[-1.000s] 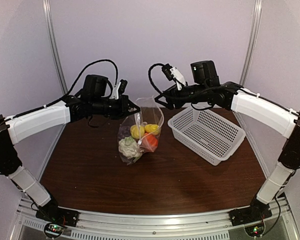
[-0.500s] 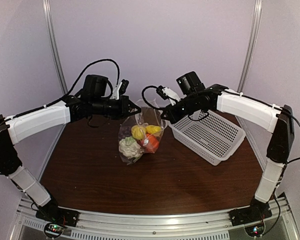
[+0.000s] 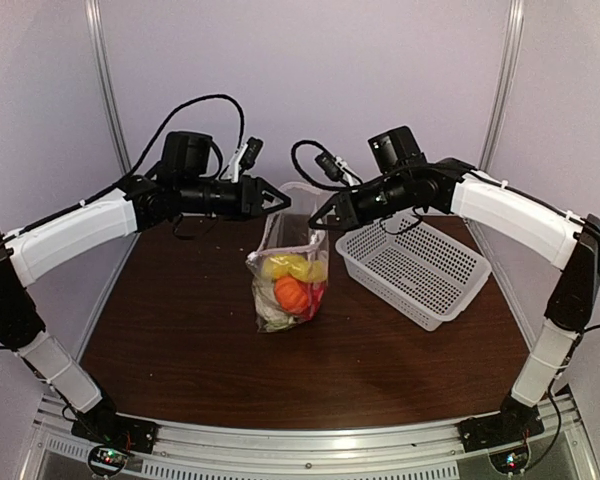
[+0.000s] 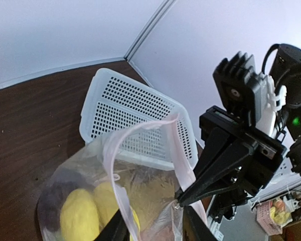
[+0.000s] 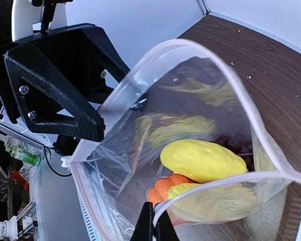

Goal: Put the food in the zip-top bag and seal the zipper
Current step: Pass from the left arm to the right

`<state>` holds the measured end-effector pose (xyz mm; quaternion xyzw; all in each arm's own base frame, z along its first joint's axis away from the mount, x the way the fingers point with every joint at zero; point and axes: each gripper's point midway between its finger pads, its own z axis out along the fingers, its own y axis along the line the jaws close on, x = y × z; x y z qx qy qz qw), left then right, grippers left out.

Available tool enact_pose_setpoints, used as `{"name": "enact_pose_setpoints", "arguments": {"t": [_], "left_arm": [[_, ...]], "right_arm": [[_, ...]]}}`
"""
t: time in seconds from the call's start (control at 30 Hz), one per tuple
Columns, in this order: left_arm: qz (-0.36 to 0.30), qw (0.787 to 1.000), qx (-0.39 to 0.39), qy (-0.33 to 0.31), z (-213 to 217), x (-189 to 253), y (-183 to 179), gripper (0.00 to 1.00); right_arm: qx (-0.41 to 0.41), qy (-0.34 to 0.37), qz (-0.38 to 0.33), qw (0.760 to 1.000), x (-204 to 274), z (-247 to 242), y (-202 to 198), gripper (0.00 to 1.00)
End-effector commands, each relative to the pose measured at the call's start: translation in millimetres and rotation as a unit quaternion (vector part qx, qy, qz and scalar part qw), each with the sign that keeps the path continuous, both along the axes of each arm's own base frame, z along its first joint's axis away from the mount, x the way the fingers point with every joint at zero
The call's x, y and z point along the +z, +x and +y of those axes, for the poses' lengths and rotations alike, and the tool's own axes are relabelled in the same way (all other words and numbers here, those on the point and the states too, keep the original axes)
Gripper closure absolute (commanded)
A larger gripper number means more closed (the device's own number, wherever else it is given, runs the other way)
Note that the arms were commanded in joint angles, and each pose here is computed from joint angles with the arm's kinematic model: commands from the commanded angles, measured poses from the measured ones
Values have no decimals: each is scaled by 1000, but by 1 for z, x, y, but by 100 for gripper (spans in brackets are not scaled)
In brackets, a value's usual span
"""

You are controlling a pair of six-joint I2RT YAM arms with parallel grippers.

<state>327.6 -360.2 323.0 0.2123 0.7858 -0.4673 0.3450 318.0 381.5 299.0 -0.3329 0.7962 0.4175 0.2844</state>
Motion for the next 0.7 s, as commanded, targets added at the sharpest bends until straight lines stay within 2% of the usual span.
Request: {"name": "enact_pose_setpoints", "arguments": {"t": [0.0,0.17,0.23,0.43,0.67], "left_arm": [[-74,997,34,4,17,32,-4,59],[-220,972,82,-20,53,61,-54,43],[-251,963,89,-36,68,59,-74,38],[-259,964,58,-11,78,12,-99,40],[-285,957,53,-11,66,-4,-90,44]], "right_arm": [[0,61,41,997,16,0,5,100],[-9,78,55,995,13,-3,17,100],[-9,80,52,995,13,-4,16,100],[-11,85,50,995,17,-7,17,100],[-11,87,52,995,16,-9,17,100]]}}
